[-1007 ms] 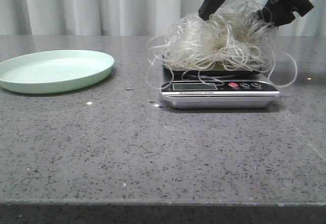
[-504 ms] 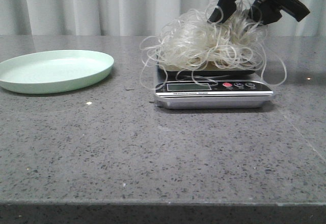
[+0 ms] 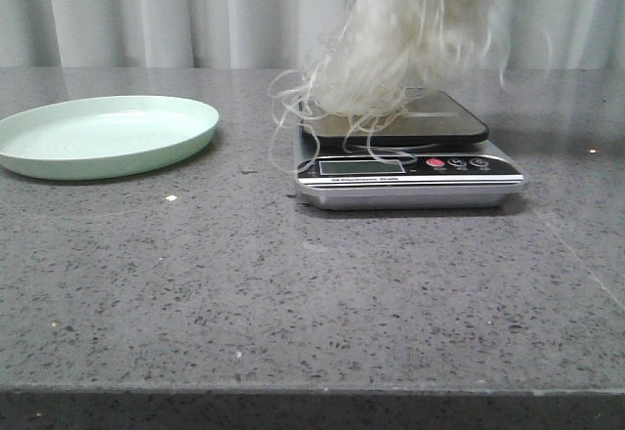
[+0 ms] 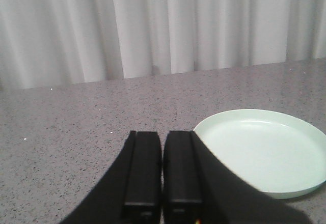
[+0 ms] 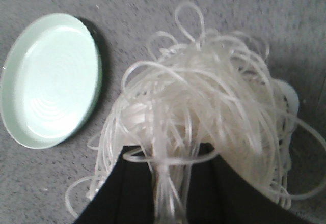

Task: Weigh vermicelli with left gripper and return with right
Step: 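Lift the vermicelli off the scale with the right gripper toward the plate, then lower the vermicelli onto the green plate and open the right gripper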

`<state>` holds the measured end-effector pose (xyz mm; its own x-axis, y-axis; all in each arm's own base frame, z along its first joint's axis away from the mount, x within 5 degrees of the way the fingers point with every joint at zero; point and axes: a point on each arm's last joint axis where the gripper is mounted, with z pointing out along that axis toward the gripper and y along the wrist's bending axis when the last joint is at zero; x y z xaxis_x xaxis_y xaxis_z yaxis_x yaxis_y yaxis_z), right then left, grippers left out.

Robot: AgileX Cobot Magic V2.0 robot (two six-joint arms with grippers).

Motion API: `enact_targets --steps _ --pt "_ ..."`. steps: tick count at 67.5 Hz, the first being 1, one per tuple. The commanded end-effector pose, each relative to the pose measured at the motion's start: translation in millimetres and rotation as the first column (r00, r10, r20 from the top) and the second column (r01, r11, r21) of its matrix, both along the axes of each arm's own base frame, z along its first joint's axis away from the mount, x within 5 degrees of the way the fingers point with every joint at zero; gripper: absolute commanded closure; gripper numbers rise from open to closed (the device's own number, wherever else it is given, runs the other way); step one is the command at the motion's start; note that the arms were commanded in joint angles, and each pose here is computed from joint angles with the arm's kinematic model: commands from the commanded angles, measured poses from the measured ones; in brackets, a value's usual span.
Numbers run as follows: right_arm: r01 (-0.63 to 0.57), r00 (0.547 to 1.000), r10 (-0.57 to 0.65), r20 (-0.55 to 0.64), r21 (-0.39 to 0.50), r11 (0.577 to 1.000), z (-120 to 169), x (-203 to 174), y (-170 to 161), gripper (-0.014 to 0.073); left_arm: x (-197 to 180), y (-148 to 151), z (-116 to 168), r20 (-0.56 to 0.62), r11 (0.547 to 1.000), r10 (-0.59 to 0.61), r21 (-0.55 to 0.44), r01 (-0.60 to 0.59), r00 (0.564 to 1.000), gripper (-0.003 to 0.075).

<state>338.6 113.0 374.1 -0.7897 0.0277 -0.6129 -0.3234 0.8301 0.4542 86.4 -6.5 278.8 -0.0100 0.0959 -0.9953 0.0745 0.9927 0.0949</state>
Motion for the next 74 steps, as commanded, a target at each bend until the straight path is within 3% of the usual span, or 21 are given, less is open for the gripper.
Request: enact_targets --steps 1,16,25,38,51,66,74 --pt "-0.021 0.977 0.005 0.213 0.077 0.997 68.9 -19.3 1.6 0.0442 0.0 3.0 14.8 0.086 0.999 0.033 -0.03 -0.031 0.996 0.0584" --pt "-0.143 0.916 0.072 0.394 0.153 0.978 124.0 -32.6 38.0 0.0442 0.0 3.0 14.8 0.087 0.999 0.034 -0.03 -0.031 0.996 0.0584" --pt "-0.222 0.893 0.13 0.43 0.171 0.96 125.6 -25.5 76.4 0.0442 0.0 3.0 14.8 0.087 0.999 0.034 -0.03 -0.031 0.996 0.0584" --pt "-0.298 0.891 0.207 0.405 0.177 0.938 94.7 -4.1 136.7 0.0442 0.0 3.1 15.0 0.088 0.999 0.034 -0.03 -0.032 0.996 0.0584" --pt "-0.317 0.907 0.252 0.337 0.155 0.935 39.8 21.4 182.2 0.0442 0.0 3.1 15.0 0.088 0.999 0.034 -0.03 -0.032 0.996 0.0584" --pt "-0.312 0.922 0.267 0.28 0.131 0.941 -2.6 39.1 201.9 0.0442 0.0 3.1 15.0 0.088 0.999 0.034 -0.03 -0.032 0.996 0.0584" --pt "-0.322 0.924 0.281 0.261 0.128 0.938 -7.3 38.8 204.1 0.0442 0.0 3.1 15.0 0.088 0.999 0.034 -0.03 -0.032 0.996 0.0584"
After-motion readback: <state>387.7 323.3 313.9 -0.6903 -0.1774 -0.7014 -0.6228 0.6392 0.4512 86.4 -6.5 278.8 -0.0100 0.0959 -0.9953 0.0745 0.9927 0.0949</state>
